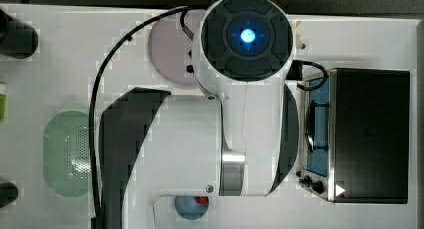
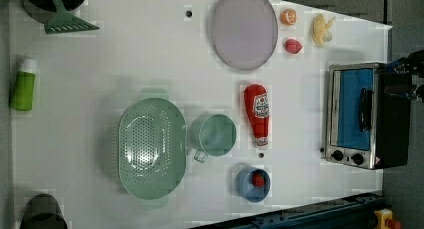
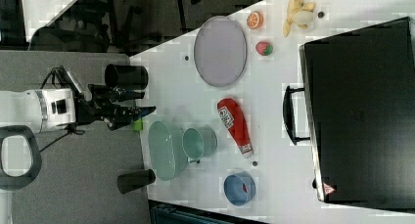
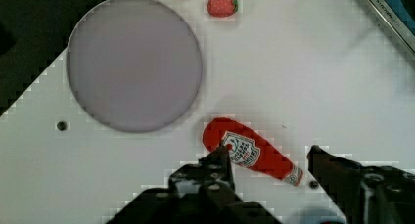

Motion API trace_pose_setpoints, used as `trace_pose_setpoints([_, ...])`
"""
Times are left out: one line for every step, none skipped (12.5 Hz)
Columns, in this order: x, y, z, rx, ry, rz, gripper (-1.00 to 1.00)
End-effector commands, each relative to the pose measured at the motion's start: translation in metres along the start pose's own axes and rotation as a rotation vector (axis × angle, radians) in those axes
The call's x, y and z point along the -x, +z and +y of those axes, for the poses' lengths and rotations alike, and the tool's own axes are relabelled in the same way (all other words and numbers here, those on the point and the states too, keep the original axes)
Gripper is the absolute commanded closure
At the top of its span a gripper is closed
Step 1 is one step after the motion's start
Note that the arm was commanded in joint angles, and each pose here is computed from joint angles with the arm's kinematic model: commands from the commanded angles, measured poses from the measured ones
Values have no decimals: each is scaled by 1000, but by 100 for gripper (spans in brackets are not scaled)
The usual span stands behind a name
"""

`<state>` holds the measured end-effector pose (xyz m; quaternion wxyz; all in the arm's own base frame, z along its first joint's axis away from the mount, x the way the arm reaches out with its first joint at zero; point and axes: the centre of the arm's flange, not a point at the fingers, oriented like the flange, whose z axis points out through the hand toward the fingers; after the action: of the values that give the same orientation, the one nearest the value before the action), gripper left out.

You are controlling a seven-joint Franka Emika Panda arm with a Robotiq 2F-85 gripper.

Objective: Pick Ketchup from the table and place it in strainer.

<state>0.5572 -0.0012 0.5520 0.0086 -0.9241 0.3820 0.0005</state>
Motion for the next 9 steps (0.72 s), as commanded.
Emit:
trace_pose_setpoints([40,-41,59,28,51,-16,-58])
trace_pose_setpoints([40,-34,58,34,49,-21,-80])
trace_pose_setpoints([40,-25,56,40,45,-27,-100])
trace_pose_setpoints([41,-13,53,46,29,-32,-100])
trace_pose_setpoints([42,1,48,51,-6,-37,-100])
trace_pose_setpoints([42,16,43,50,-62,-38,-100])
trace_pose_setpoints([42,31,37,46,-128,-34,-100])
trace_pose_setpoints([42,47,32,43,-199,-33,-100])
trace_pose_setpoints([43,64,28,42,-273,-35,-100])
